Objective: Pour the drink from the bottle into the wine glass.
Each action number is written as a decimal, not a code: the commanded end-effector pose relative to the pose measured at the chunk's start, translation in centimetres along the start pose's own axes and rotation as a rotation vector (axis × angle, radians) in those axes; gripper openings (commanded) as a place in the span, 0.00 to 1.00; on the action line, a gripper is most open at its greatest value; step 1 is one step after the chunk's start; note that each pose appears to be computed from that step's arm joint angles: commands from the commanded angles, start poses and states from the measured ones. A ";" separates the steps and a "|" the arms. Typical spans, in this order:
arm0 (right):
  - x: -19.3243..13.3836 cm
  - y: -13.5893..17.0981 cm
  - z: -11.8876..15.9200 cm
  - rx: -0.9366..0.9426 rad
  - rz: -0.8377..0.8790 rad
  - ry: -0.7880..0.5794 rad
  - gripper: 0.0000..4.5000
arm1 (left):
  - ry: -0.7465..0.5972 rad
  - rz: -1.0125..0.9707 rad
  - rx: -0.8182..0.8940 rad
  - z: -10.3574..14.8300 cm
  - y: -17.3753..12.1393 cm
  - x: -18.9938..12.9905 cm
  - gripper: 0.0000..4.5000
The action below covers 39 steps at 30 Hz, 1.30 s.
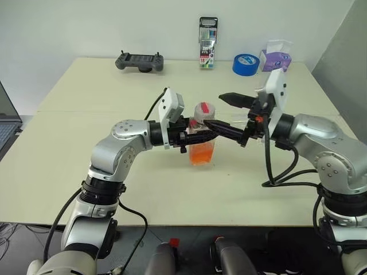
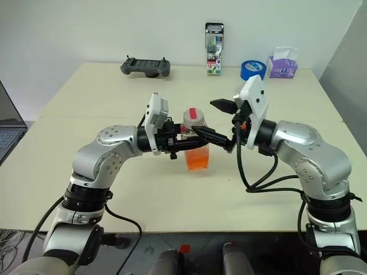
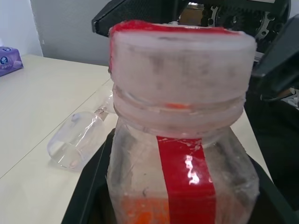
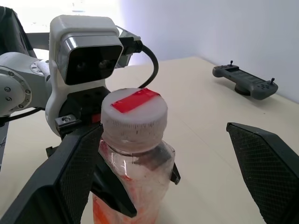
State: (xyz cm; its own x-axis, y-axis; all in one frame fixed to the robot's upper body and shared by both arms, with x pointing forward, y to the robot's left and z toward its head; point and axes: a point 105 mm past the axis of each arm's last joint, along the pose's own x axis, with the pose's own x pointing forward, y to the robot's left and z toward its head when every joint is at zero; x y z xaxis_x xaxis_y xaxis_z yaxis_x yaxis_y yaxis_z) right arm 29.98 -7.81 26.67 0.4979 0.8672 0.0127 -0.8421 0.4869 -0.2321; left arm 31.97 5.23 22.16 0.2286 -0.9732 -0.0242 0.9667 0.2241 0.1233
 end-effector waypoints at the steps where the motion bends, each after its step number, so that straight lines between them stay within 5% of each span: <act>1: -1.0 -0.5 1.0 -0.032 -0.033 -0.018 1.00 | -0.042 -0.023 0.069 1.6 -0.6 0.0 0.44; 13: 0.0 1.8 2.3 0.039 0.112 -0.088 1.00 | -0.042 -0.025 0.072 1.6 -0.7 -0.1 0.44; 24: 3.1 1.3 2.4 0.011 0.067 -0.132 1.00 | -0.039 -0.019 0.074 1.6 -0.6 -0.2 0.44; 39: 0.9 0.9 0.9 0.014 0.054 -0.089 1.00 | -0.035 -0.012 0.073 1.6 -0.5 -0.2 0.44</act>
State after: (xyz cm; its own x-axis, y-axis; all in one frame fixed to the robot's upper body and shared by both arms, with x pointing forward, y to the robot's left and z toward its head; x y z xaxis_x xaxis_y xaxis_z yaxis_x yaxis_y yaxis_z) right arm 30.23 -6.14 26.09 0.4413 0.8958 0.0532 -0.8781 0.4433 -0.1801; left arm 31.82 5.31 22.08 0.2237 -0.9743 -0.0274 0.9675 0.2186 0.1270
